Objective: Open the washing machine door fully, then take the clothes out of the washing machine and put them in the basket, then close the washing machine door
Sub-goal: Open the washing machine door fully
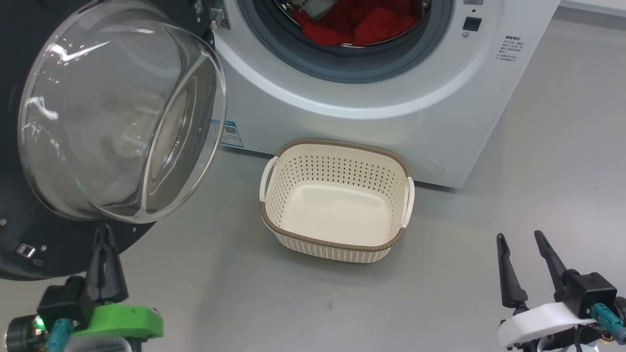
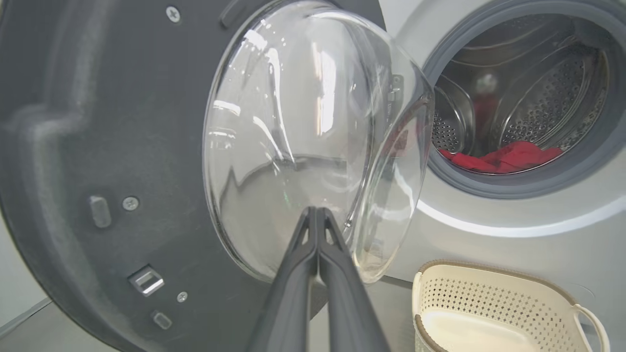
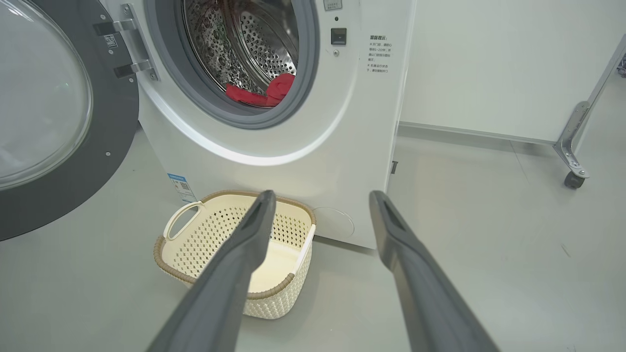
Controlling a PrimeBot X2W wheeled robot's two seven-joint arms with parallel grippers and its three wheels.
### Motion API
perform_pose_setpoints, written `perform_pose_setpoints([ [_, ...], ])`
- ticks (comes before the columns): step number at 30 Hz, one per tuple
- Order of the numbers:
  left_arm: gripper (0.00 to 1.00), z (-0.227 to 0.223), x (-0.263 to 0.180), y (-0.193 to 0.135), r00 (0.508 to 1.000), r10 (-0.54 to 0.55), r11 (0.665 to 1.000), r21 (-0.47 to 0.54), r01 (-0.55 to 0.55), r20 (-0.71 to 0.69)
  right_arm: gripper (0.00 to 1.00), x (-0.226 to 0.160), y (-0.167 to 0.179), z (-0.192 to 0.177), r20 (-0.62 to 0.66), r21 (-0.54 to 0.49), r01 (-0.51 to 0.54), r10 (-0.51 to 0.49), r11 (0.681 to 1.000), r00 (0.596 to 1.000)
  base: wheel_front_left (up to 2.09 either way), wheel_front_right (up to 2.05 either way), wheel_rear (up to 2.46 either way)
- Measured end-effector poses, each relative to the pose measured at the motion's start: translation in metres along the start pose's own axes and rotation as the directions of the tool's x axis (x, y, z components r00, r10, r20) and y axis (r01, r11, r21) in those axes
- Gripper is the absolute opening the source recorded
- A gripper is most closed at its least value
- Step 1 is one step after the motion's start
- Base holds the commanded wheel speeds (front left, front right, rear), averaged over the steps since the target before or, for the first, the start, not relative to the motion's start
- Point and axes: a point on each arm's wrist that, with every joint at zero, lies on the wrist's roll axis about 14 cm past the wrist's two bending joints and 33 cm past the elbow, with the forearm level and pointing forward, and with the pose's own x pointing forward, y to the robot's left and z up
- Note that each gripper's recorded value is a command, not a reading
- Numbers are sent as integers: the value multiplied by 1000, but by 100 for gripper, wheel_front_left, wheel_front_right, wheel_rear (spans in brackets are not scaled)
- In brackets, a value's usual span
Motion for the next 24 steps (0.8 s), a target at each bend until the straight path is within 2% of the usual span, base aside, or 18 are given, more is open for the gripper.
perform_pose_setpoints([
  [9, 0, -11, -19, -52, 983, -179, 983, -41, 177, -32, 100, -10, -2, 6, 17, -2, 14, -14, 1000, 1000, 0, 0, 0],
  [10, 16, -12, -20, -58, 980, -196, 980, -46, 194, -32, 100, -11, -2, 6, 18, -2, 17, -17, 1000, 1000, 0, 0, 0],
  [12, 38, -15, -23, -68, 972, -231, 972, -55, 229, -41, 100, -14, -4, 6, 20, -2, 23, -23, 1000, 1000, 0, 0, 0],
  [13, 92, -17, -25, -71, 969, -242, 969, -57, 239, -47, 100, -15, -4, 7, 22, -3, 25, -25, 1000, 999, 0, 0, 0],
  [14, 100, -19, -26, -75, 966, -252, 967, -60, 249, -53, 100, -17, -6, 8, 24, -5, 30, -30, 1000, 999, 0, 0, 0],
  [24, 100, -26, -26, -105, 938, -339, 940, -76, 334, -71, 100, -30, -20, 17, 57, -4, 84, -83, 996, 995, 0, 0, 0],
])
